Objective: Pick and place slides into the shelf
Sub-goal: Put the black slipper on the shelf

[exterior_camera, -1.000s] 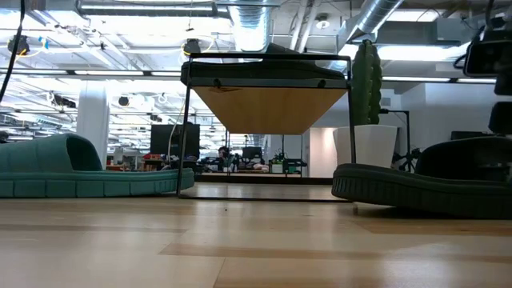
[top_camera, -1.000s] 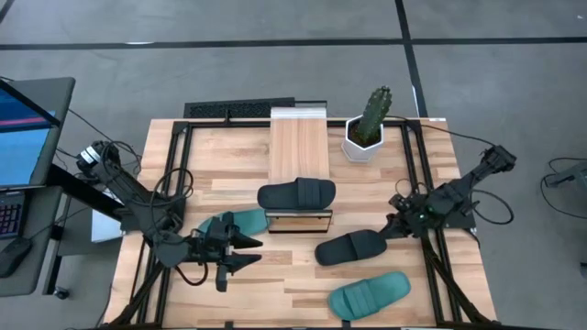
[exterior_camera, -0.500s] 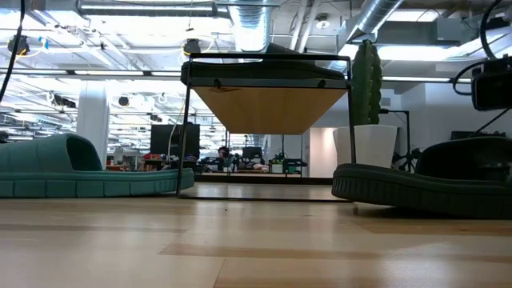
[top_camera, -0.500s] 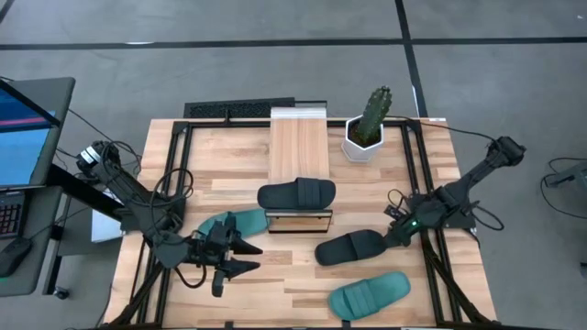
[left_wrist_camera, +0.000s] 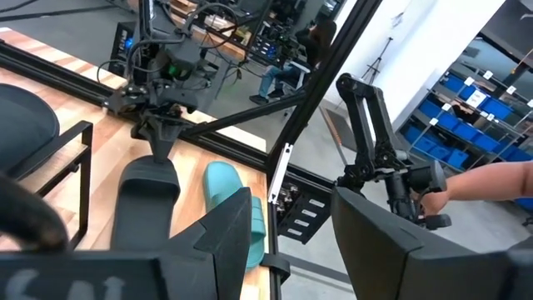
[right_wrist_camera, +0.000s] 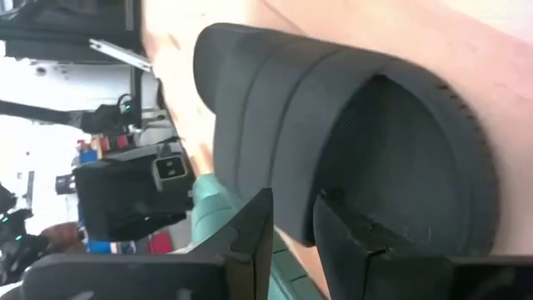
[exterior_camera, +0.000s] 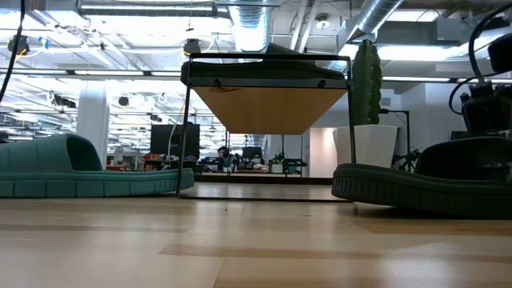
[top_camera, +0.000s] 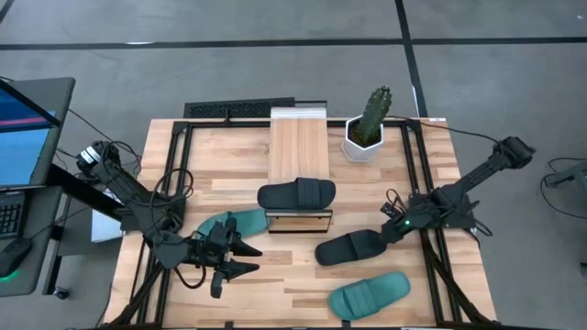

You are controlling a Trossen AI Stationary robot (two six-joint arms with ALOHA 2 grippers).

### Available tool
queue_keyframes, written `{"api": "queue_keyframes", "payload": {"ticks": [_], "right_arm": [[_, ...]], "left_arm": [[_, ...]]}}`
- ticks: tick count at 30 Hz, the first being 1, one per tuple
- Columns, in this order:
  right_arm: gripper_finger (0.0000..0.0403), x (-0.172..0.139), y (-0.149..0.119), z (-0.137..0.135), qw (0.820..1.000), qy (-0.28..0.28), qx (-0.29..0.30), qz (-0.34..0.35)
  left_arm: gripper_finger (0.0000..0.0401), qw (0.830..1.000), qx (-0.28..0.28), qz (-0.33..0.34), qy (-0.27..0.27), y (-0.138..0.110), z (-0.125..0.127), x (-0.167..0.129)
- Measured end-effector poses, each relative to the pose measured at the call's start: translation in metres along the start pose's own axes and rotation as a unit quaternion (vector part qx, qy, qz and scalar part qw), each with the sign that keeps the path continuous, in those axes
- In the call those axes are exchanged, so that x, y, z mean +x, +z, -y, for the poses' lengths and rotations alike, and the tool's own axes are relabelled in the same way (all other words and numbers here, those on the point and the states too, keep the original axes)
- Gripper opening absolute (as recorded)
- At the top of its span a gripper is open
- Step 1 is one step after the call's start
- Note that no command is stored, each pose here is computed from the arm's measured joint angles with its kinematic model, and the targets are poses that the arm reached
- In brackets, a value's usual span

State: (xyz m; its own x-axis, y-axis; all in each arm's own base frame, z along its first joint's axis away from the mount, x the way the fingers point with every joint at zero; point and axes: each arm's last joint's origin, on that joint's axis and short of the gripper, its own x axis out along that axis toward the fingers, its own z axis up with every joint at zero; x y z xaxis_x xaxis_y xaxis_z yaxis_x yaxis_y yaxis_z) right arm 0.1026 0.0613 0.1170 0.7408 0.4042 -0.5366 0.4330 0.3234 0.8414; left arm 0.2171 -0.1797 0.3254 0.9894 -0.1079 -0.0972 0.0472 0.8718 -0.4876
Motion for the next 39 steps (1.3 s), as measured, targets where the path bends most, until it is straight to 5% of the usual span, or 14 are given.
{"api": "queue_keyframes", "payload": {"ticks": [35,39], "right_arm": [[0.0077,0.023,0.002,-0.001,1.000,-0.011,-0.009,0.009],[0.0039,0.027,0.003,0.001,1.000,-0.018,-0.021,0.009]], "left_arm": [[0.0158,1.000,-0.001,-0.002,-0.003,0.000,0.000,0.000],[0.0158,1.000,-0.005,-0.003,-0.003,0.000,0.000,0.000]]}}
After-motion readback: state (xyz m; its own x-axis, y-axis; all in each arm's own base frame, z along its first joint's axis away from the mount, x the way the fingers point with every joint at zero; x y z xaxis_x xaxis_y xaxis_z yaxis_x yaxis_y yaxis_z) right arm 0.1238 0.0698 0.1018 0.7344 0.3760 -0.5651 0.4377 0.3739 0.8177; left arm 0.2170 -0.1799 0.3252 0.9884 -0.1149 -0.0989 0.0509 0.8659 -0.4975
